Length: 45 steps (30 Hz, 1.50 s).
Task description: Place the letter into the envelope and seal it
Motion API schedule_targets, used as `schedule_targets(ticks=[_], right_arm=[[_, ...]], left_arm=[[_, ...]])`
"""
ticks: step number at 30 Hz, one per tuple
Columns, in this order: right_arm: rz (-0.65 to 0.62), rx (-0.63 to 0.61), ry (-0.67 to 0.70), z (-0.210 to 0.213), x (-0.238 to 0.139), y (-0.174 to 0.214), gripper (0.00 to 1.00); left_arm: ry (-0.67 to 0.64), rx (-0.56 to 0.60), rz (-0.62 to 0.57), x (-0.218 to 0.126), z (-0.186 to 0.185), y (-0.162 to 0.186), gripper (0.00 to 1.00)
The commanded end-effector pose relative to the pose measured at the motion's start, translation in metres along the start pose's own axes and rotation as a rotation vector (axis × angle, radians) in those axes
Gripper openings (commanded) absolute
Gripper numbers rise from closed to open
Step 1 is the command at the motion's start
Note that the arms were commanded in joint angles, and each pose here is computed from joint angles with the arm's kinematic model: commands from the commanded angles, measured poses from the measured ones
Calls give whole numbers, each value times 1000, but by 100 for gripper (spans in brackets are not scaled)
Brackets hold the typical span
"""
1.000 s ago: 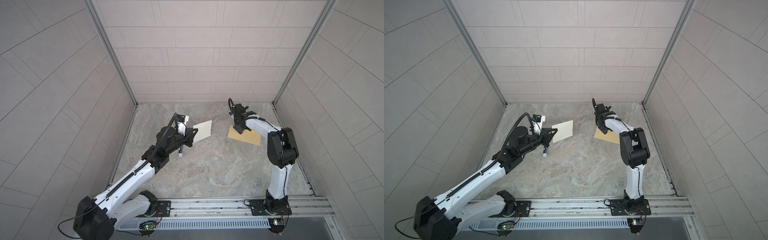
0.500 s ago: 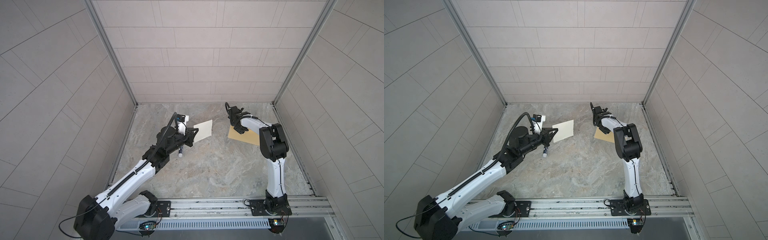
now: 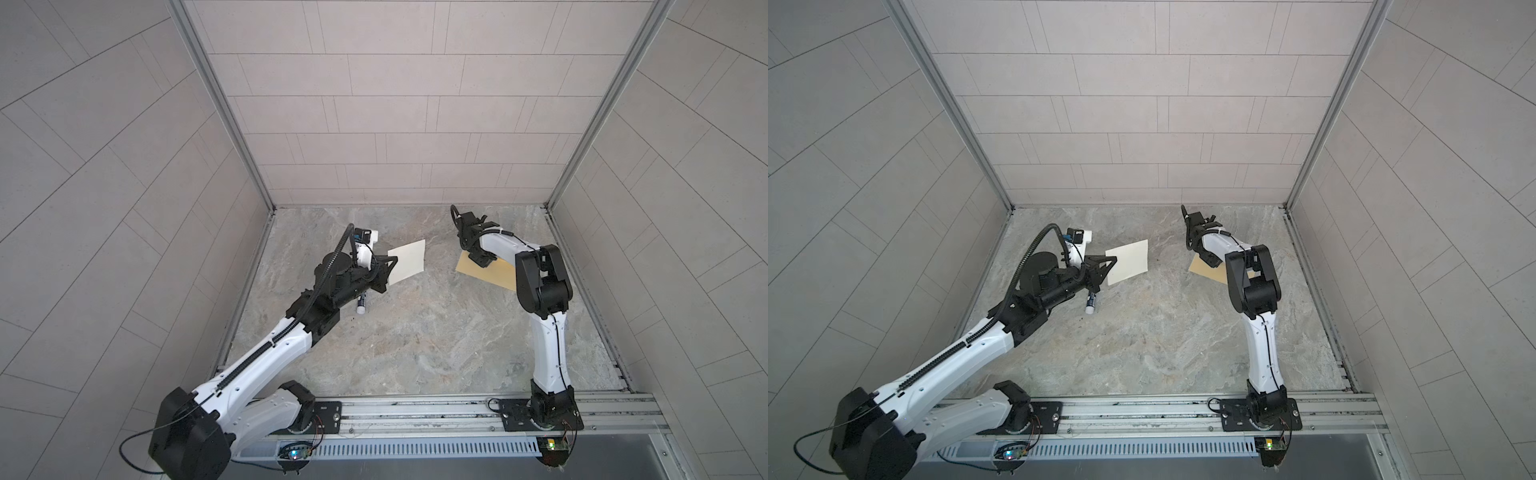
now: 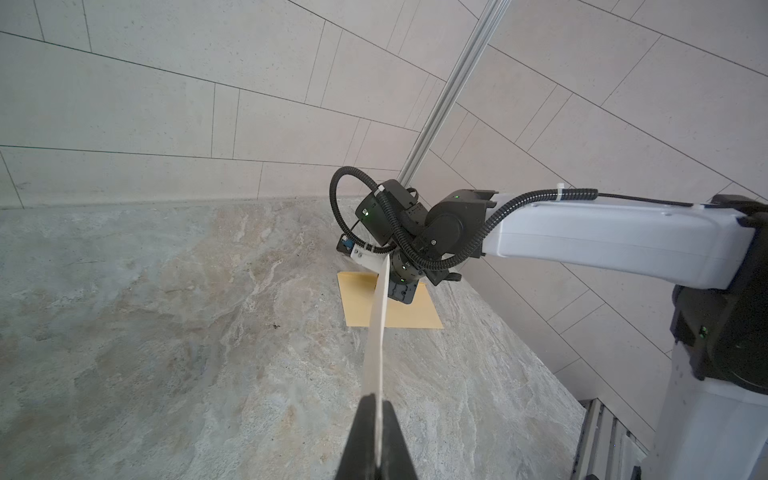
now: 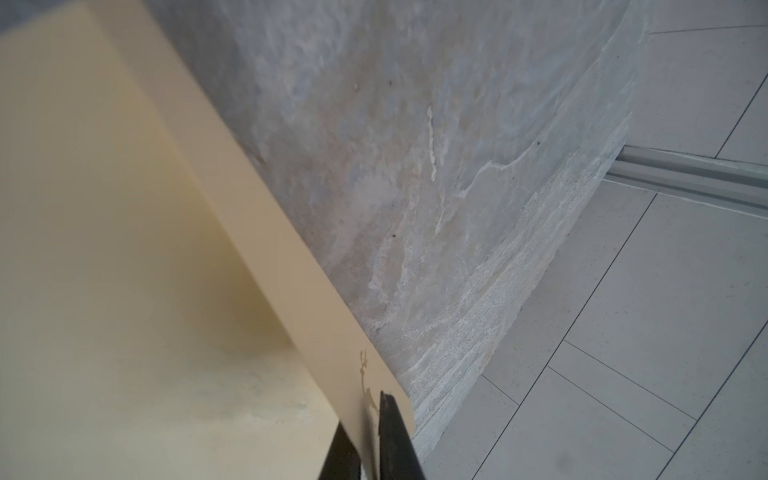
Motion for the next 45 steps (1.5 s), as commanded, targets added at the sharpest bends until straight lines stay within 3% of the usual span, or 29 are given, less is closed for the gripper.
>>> schedule_targets(ticks=[1, 9, 13, 23, 29, 45], right_arm=[[-2, 47, -44, -5, -9, 3, 0], [-209, 315, -263, -21, -74, 10, 0], [-295, 445, -445, -19, -97, 16, 0], [-486, 605, -913, 18, -135, 8, 0], [-557, 619, -1068, 37, -138, 0, 0], [-464, 487, -1098, 66, -98, -14, 0]], left_arm=[[28, -3, -21, -1, -3, -4, 0], [35, -4, -30, -3, -5, -5, 0], [39, -6, -33, -6, -6, -5, 0], [44, -4, -45, -10, -7, -7, 0], [46, -5, -42, -9, -8, -7, 0], [51, -30, -35, -2, -6, -6, 0]])
Point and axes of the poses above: each gripper's point midway between its finger pads, its own x axis out along the fingers, its own z axis along the line the jaws close on, y = z × x, the point moved 6 cm from there along -x, back along the fingers, and after that the axes turned 14 degrees about -x, right-handed, at the moved point
